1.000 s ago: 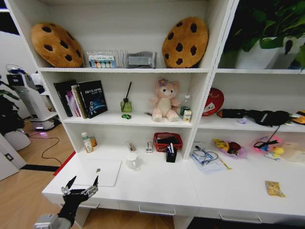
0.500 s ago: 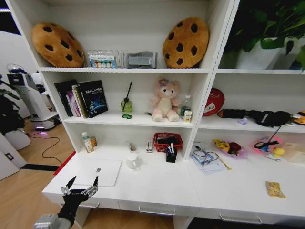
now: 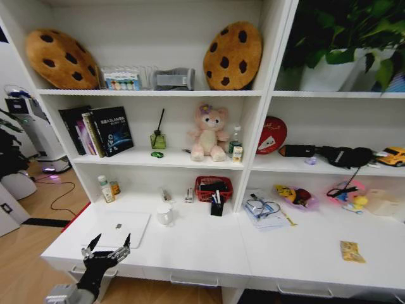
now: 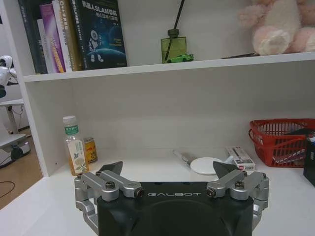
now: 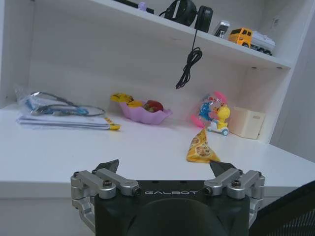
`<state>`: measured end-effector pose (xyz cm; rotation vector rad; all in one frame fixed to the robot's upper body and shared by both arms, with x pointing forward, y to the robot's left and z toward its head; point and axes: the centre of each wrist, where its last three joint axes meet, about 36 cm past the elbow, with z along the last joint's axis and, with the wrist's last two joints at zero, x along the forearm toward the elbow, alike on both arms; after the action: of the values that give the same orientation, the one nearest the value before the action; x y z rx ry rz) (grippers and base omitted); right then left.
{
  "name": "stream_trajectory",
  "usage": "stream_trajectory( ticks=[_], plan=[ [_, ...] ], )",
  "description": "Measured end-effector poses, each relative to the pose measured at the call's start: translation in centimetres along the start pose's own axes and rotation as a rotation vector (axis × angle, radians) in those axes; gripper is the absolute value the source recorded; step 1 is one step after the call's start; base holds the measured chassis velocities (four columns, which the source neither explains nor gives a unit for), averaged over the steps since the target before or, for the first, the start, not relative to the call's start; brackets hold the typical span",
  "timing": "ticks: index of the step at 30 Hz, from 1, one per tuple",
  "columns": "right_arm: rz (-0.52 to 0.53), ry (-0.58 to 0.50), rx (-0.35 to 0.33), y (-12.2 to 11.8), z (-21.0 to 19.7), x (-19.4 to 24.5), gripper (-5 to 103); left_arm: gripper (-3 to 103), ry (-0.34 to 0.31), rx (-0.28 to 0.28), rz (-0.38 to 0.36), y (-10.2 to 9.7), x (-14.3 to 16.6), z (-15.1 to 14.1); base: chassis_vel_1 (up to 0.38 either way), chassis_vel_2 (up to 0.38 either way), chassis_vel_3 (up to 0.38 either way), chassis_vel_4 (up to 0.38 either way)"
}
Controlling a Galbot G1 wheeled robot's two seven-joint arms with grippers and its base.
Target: Organize the objects on the table.
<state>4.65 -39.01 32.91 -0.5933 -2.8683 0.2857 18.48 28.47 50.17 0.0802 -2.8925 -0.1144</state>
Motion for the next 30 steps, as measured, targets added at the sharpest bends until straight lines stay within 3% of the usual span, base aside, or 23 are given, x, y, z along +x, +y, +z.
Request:
stream_trajectory(
  ticks=[5,11,17,19,22,30],
  plan=[
    [-0.013,-0.061,-0.035,1.3,-2.2,-0.8,100,100,0.0,0.0,0.0,0.0,0.0,0.0,-0.217,-0.214,0.206,0.217],
    [0.015,-0.133,-0.068,1.0,-5.2,-2.6,100,100,0.0,0.0,0.0,0.0,0.0,0.0,-0.064,-0.09,0.079,0.057],
    [0.135,-0.156,-0.103,-2.5,-9.7,-7.8,100,100,0.0,0.0,-0.001,0.0,0.0,0.0,0.045,0.068,-0.038,-0.044],
    [0.19,-0.113,-0.083,-5.1,-10.0,-11.1,100,100,0.0,0.0,-0.001,0.0,0.0,0.0,0.018,0.023,-0.026,-0.018],
    [0.204,-0.063,-0.08,-6.3,-10.3,-14.1,100,100,0.0,0.0,0.0,0.0,0.0,0.0,0.0,0.0,0.0,0.0],
    [0.09,0.07,-0.069,-4.8,-10.9,-20.1,100,100,0.0,0.0,0.0,0.0,0.0,0.0,0.0,0.0,0.0,0.0]
  ],
)
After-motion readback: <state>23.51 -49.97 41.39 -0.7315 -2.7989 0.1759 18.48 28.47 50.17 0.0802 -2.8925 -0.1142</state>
